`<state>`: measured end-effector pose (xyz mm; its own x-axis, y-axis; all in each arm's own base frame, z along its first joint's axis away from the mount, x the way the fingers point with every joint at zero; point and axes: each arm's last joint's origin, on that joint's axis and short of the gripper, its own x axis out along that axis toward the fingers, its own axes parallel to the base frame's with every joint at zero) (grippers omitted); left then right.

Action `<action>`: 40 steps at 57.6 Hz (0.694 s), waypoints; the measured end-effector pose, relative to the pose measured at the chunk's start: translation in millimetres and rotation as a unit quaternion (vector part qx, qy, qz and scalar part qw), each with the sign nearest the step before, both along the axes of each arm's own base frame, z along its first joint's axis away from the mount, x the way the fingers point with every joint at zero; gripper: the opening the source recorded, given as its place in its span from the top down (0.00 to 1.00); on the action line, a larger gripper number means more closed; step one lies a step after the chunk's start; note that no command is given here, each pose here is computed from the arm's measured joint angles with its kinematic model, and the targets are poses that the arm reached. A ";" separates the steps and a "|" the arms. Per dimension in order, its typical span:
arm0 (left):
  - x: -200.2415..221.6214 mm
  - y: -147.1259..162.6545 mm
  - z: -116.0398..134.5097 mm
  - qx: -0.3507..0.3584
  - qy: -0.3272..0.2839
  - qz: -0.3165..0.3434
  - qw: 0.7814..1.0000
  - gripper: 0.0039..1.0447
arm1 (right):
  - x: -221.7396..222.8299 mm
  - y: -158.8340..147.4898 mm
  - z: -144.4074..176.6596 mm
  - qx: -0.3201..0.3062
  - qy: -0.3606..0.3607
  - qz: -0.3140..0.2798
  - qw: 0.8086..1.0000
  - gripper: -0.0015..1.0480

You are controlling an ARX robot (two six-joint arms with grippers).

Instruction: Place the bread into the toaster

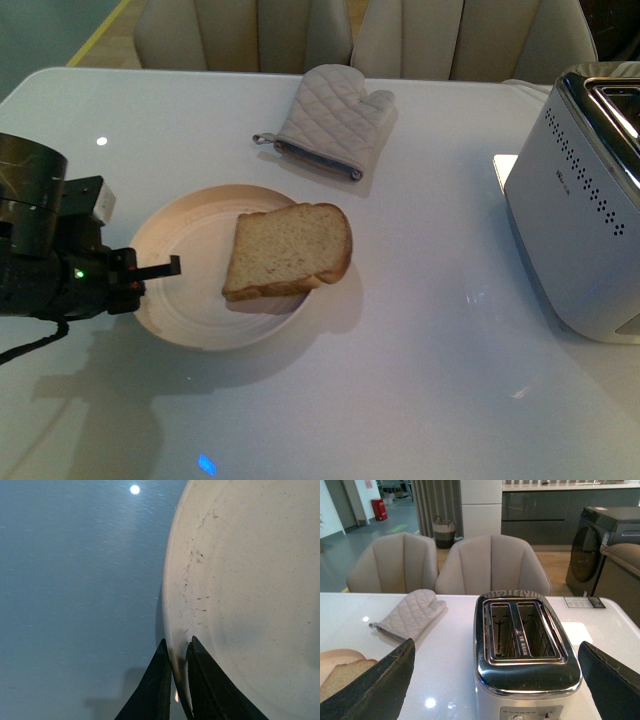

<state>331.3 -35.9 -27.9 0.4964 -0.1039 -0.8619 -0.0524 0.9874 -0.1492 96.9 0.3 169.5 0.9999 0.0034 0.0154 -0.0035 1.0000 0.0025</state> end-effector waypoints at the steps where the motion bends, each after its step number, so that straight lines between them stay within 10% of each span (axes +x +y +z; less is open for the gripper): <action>1: -0.6 -2.2 -0.1 -0.001 0.001 -0.002 1.000 0.95 | 0.0 0.0 0.0 0.000 0.000 0.000 1.000 0.09; 40: -35.9 -101.8 -7.1 -0.035 0.021 -0.070 0.997 0.95 | 0.0 0.0 0.0 0.000 0.000 0.000 1.000 0.09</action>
<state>295.4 -137.7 -35.0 0.4358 -0.2307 -0.8700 0.0771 0.9726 -0.2194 96.9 0.3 169.5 0.9999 0.0034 0.0154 -0.0035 1.0000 0.0025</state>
